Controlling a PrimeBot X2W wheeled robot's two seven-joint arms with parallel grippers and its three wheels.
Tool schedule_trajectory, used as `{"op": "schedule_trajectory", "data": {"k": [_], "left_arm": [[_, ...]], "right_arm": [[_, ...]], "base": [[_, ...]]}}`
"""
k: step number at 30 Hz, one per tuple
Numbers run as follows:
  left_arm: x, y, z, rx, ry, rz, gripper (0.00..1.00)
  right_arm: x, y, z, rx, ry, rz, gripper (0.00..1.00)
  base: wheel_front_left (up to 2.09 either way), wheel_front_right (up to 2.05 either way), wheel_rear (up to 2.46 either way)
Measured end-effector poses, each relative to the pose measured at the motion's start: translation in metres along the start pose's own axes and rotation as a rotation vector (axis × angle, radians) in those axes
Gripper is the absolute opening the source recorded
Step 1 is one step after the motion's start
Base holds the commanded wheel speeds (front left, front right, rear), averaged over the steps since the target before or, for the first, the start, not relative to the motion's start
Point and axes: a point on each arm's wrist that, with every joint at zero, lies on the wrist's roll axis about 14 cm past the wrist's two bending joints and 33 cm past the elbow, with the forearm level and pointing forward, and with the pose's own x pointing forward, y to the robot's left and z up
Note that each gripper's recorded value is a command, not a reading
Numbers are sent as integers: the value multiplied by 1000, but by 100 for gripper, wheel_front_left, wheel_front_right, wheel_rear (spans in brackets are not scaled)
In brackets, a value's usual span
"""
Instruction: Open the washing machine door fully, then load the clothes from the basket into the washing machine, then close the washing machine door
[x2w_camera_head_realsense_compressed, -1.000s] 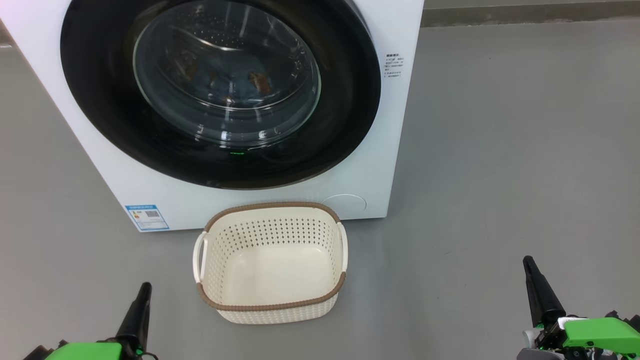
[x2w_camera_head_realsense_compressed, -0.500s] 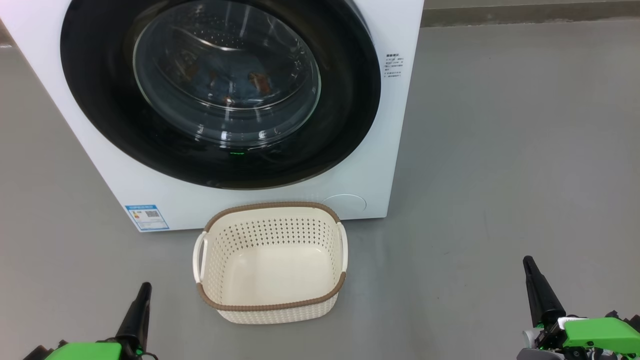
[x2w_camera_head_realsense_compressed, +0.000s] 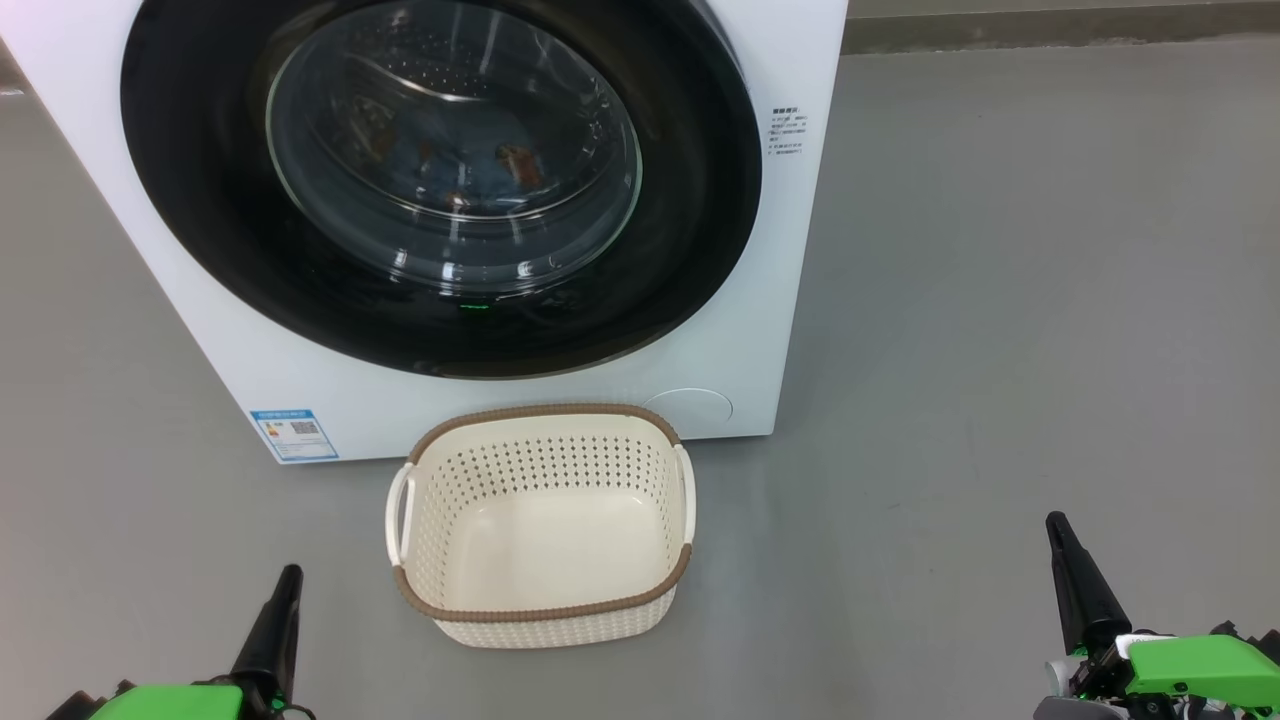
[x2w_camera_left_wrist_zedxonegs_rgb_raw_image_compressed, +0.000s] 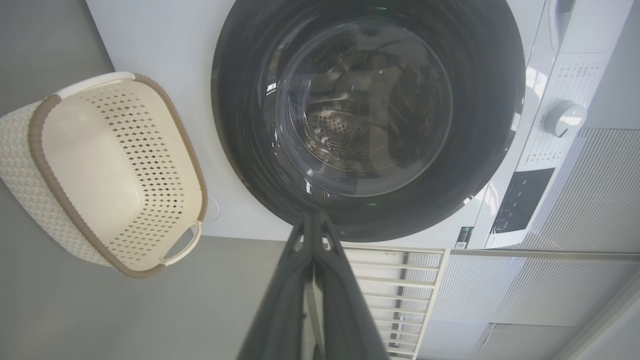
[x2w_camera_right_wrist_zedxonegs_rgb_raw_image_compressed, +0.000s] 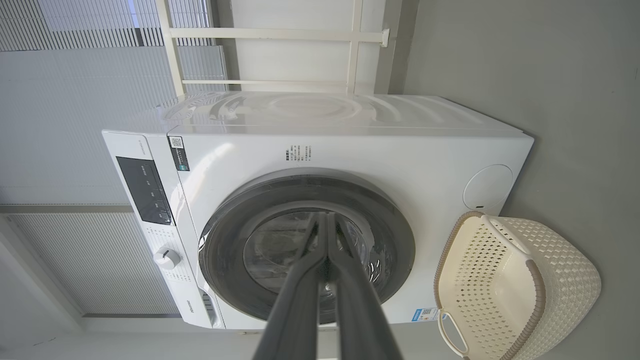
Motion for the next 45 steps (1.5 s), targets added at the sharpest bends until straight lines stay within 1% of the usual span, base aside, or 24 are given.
{"op": "schedule_trajectory", "data": {"k": [45], "left_arm": [[0,0,0,-1,-1,0,0]], "right_arm": [[0,0,0,0,0,0,0]], "base": [[0,0,0]]}}
